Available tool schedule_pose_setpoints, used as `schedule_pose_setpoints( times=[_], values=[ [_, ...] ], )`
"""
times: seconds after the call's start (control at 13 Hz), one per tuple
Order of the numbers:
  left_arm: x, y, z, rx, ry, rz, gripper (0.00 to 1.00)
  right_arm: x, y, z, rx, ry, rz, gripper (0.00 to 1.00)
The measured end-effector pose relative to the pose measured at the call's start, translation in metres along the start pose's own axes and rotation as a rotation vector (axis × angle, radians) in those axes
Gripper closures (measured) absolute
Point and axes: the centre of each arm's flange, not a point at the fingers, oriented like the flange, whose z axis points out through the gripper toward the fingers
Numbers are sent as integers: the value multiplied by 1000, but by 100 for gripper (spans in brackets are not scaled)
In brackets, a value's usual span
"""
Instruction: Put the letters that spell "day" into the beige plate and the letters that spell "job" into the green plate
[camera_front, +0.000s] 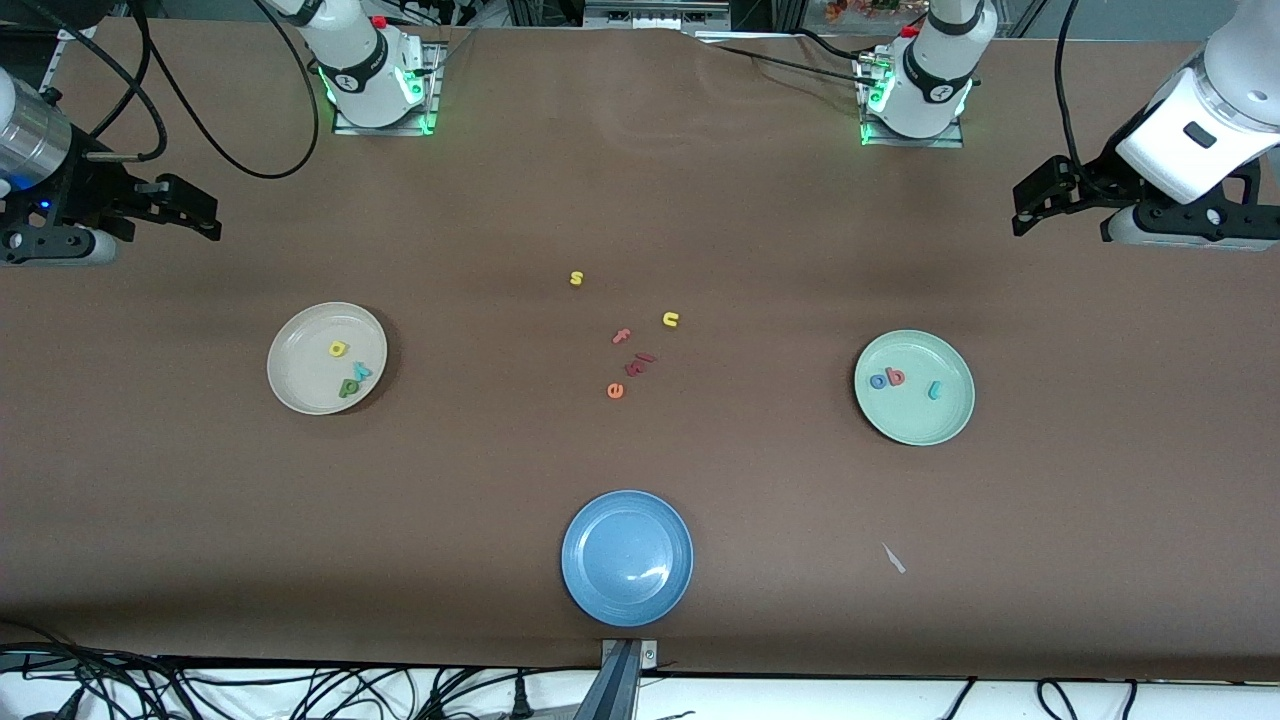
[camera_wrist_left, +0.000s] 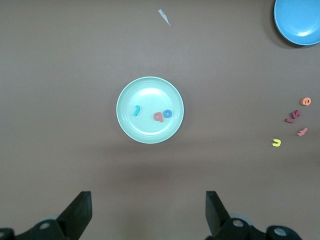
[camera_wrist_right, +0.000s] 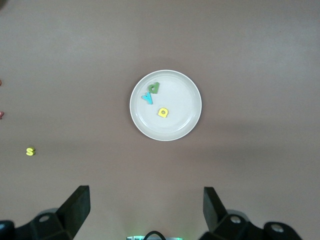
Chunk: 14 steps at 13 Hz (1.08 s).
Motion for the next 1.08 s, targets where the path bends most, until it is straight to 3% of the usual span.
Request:
schedule_pose_setpoints(
  times=[1.08],
  values=[
    [0, 0, 0, 0, 0, 0, 0, 7, -3, 7, -1, -8, -5, 0]
  ],
)
